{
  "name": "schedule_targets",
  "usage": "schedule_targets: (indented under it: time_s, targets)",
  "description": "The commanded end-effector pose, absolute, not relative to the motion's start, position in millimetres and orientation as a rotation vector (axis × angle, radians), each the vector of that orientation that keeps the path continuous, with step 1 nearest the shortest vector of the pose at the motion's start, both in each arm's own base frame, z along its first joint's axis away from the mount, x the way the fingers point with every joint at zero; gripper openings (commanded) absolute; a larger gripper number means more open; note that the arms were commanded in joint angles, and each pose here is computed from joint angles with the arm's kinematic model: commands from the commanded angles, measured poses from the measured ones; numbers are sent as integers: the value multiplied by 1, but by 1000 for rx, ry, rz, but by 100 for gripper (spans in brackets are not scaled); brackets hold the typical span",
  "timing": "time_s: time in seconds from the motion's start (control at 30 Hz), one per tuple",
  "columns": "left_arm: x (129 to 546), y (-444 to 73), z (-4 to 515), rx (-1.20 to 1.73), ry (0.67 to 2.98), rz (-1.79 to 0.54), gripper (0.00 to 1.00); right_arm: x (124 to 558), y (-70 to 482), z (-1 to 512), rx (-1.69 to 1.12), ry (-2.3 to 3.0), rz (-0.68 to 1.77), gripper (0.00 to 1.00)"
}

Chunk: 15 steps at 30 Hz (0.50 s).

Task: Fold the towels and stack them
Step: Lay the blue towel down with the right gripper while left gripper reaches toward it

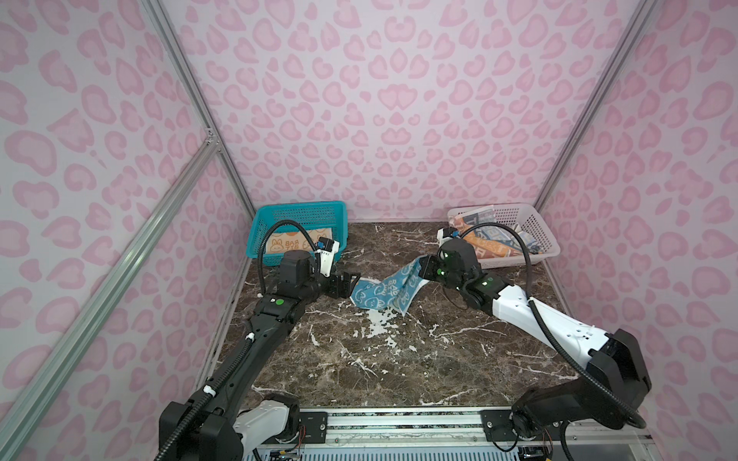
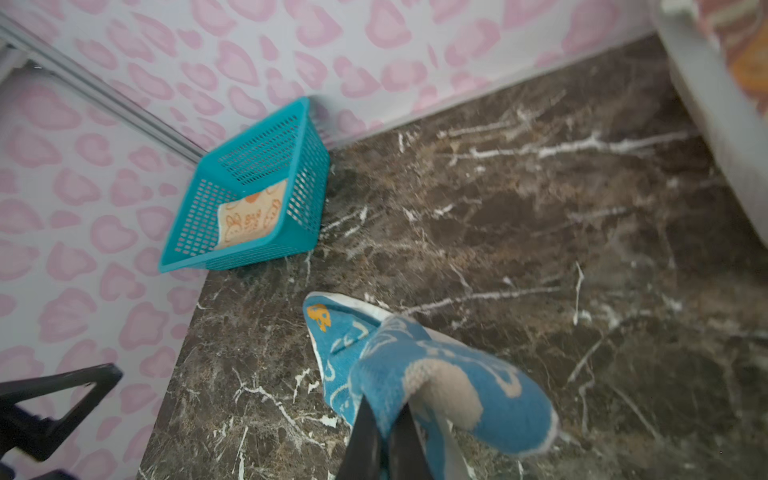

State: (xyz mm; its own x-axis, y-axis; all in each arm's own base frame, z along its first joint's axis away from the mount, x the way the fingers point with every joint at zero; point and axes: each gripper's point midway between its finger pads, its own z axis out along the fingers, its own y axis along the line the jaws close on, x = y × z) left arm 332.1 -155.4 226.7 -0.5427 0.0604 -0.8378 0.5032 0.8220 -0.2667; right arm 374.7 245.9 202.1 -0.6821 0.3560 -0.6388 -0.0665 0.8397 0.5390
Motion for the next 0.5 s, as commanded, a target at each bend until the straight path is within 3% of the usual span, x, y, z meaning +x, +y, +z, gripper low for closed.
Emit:
schedule_targets:
  time_s: [0.0, 0.23, 0.47]
  targets:
    - [329, -159, 216, 455, 2091, -583, 88, 379, 256, 181, 378, 2253, 804, 0]
    - [319, -192, 202, 595, 2062, -557, 88, 388, 255, 111, 478, 2407, 763, 6]
    - [305, -220, 186, 683, 2065, -589, 88, 400, 230, 109, 435, 2406, 672, 35]
